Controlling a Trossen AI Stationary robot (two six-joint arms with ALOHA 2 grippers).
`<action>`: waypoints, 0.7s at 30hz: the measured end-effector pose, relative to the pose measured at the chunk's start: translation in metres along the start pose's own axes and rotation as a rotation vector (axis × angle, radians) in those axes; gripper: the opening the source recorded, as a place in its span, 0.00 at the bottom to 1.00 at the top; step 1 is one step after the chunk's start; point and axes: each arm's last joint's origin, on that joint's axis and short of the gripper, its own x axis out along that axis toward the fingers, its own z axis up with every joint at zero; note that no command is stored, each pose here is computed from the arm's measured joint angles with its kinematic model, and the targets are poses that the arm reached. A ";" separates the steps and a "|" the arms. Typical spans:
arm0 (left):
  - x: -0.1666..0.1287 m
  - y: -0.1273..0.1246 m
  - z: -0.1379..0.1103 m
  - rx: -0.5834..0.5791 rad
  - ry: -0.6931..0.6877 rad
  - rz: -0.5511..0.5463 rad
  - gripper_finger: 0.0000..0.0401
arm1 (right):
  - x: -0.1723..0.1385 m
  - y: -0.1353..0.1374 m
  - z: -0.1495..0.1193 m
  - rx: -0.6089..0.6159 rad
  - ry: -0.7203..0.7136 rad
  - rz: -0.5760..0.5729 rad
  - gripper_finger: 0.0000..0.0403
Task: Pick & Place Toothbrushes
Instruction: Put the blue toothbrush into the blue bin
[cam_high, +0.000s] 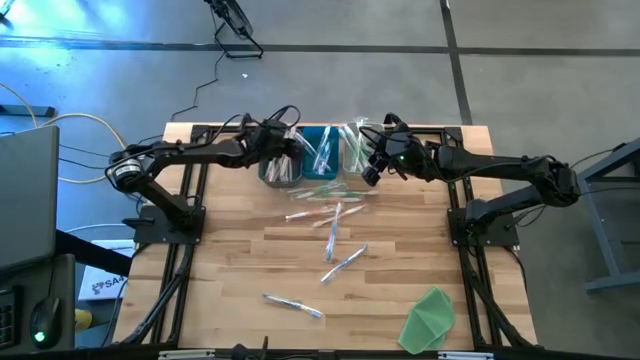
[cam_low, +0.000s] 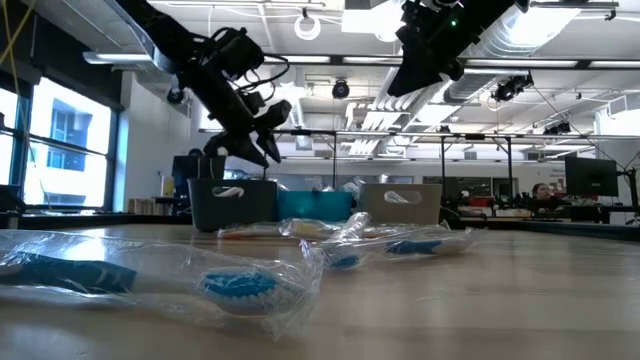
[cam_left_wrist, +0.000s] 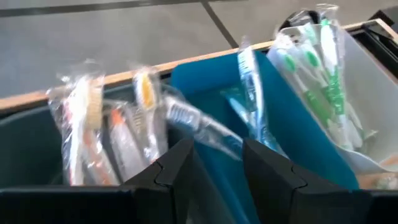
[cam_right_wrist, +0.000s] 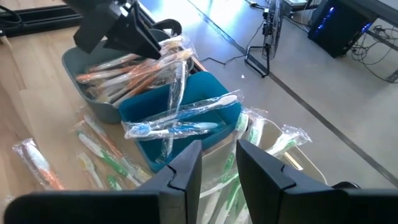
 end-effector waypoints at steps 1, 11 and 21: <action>-0.001 -0.001 0.003 0.006 0.005 0.003 0.33 | 0.000 0.000 0.000 0.000 0.000 0.001 0.23; -0.017 -0.010 0.025 0.055 0.023 -0.002 0.33 | 0.000 0.000 0.000 -0.024 0.000 0.002 0.23; -0.021 -0.012 0.028 0.046 0.003 -0.019 0.33 | 0.000 0.001 0.007 -0.039 -0.071 0.006 0.23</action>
